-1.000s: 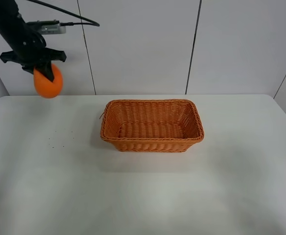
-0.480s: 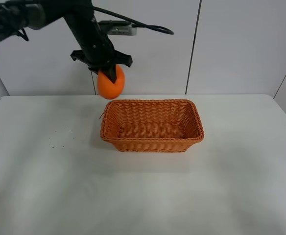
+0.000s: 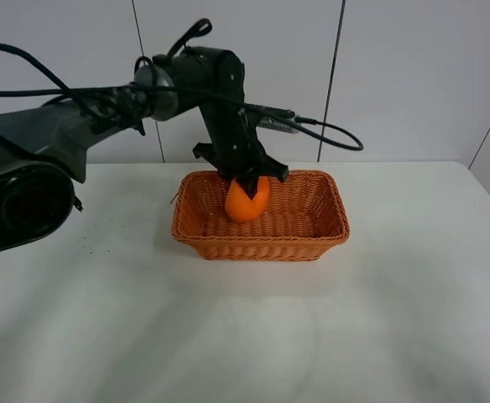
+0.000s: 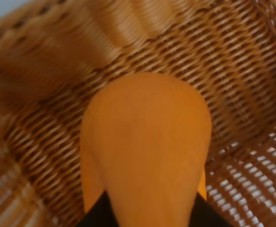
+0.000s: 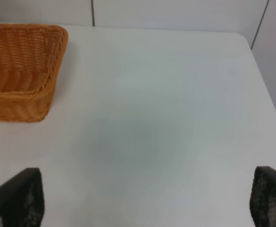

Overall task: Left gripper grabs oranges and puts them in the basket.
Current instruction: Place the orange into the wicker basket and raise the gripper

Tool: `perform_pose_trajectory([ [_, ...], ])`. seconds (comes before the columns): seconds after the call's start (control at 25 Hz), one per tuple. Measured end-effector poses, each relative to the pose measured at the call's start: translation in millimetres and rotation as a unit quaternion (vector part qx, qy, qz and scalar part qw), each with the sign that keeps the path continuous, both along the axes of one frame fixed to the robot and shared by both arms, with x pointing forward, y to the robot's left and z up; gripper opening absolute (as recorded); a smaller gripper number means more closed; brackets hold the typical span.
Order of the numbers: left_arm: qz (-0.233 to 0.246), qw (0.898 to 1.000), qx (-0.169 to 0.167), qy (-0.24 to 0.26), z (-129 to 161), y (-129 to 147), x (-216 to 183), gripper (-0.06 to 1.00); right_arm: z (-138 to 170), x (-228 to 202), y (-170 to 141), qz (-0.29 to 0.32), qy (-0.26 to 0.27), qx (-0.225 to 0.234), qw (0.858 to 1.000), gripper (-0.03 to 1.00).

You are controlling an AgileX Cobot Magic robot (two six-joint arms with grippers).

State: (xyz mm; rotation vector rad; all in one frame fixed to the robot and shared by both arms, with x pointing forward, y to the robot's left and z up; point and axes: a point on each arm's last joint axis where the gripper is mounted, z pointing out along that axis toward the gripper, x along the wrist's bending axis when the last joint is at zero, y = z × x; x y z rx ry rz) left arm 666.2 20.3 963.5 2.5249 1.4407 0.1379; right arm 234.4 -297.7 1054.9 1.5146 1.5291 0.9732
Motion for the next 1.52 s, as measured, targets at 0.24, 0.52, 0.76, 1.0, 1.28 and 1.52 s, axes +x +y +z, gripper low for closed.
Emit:
perform_pose_trajectory([
  [0.24,0.004,0.999,-0.004,0.033,-30.8,-5.2,1.3,0.4,0.0,0.0,0.0,0.0,0.0,0.0,1.0,0.69],
  [0.52,0.004,0.999,0.0,0.043,-30.0,-4.6,-0.4,0.86,0.0,0.0,0.0,0.0,0.0,0.0,1.0,0.69],
  [0.76,0.005,0.999,-0.001,0.035,2.2,1.6,-1.7,0.89,0.0,0.0,0.0,0.0,0.0,0.0,1.0,0.69],
  [1.0,0.017,0.999,-0.014,-0.05,79.3,25.2,-4.3,0.89,0.0,0.0,0.0,0.0,0.0,0.0,1.0,0.69],
  [1.28,0.051,0.996,-0.021,-0.074,103.6,58.8,5.5,0.89,0.0,0.0,0.0,0.0,0.0,0.0,1.0,0.69],
  [1.52,0.115,0.99,-0.012,-0.076,103.1,125.4,33.4,0.89,0.0,0.0,0.0,0.0,0.0,0.0,1.0,0.69],
])
